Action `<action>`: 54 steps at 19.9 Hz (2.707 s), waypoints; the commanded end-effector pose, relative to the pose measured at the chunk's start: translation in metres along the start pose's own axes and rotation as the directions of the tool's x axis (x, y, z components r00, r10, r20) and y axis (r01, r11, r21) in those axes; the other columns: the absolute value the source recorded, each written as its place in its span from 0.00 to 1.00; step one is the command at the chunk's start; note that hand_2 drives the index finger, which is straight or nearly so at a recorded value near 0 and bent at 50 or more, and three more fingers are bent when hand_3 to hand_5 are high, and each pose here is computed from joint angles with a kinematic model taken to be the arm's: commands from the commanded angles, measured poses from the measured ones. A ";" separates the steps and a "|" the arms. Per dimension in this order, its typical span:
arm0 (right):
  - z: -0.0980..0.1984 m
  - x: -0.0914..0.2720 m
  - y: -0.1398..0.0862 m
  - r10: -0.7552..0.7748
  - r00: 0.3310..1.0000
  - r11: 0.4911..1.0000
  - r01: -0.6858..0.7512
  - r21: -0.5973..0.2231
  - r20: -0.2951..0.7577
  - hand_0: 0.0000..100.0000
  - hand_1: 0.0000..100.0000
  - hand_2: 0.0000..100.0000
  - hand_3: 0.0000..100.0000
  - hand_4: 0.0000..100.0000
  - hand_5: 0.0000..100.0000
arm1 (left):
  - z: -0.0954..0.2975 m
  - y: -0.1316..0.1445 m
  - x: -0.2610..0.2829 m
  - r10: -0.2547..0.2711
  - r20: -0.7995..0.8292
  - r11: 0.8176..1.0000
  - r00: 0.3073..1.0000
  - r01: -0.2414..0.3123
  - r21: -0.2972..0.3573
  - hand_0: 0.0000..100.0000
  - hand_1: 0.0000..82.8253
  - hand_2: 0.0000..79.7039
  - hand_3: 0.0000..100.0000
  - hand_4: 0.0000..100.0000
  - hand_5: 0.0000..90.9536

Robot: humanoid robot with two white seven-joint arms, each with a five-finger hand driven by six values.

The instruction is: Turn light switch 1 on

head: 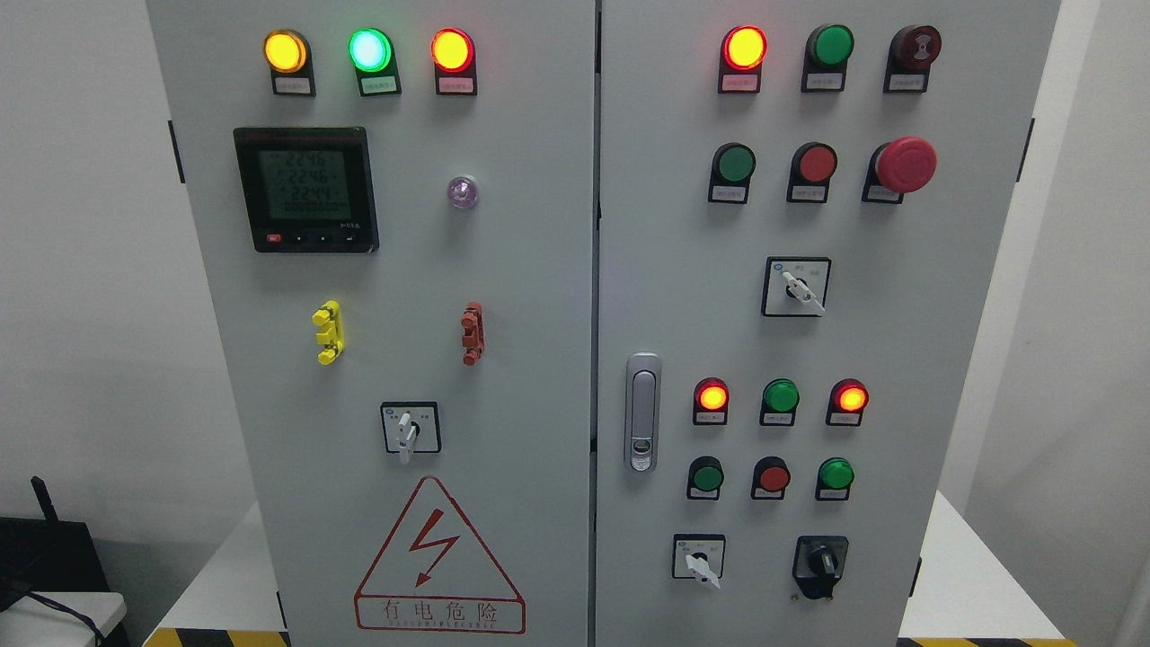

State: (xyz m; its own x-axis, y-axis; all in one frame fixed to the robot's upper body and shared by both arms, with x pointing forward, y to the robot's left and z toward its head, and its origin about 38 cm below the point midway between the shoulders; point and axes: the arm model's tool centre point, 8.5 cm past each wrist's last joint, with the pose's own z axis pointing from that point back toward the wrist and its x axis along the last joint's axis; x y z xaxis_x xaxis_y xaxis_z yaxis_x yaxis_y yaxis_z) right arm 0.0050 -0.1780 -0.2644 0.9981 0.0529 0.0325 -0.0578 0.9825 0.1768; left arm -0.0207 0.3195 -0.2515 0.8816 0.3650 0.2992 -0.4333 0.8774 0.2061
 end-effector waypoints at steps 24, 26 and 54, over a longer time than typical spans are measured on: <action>0.000 0.000 0.000 -0.018 1.000 1.000 0.018 -0.002 0.003 0.12 0.39 0.00 0.00 0.00 0.00 | 0.218 0.106 0.413 0.075 0.995 0.990 0.061 -0.122 -0.067 0.21 0.23 0.51 0.57 0.64 0.63; 0.000 0.000 0.000 -0.018 1.000 1.000 0.018 -0.002 0.003 0.12 0.39 0.00 0.00 0.00 0.00 | 0.228 0.090 0.417 0.079 0.997 0.994 0.017 -0.081 -0.078 0.20 0.26 0.53 0.59 0.65 0.64; 0.000 0.000 0.000 -0.018 1.000 1.000 0.018 -0.002 0.003 0.12 0.39 0.00 0.00 0.00 0.00 | 0.366 -0.146 0.434 0.345 0.910 0.914 -0.231 0.304 -0.270 0.01 0.39 0.54 0.61 0.68 0.70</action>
State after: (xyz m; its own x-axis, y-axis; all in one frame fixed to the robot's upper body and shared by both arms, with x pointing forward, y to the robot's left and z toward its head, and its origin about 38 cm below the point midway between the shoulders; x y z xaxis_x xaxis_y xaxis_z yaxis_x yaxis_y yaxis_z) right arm 0.0049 -0.1786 -0.2645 0.9981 0.0529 0.0322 -0.0576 0.9838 0.1700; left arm 0.3448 0.3232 0.1696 -0.4584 -0.1818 0.8699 -0.2458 0.9666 0.0725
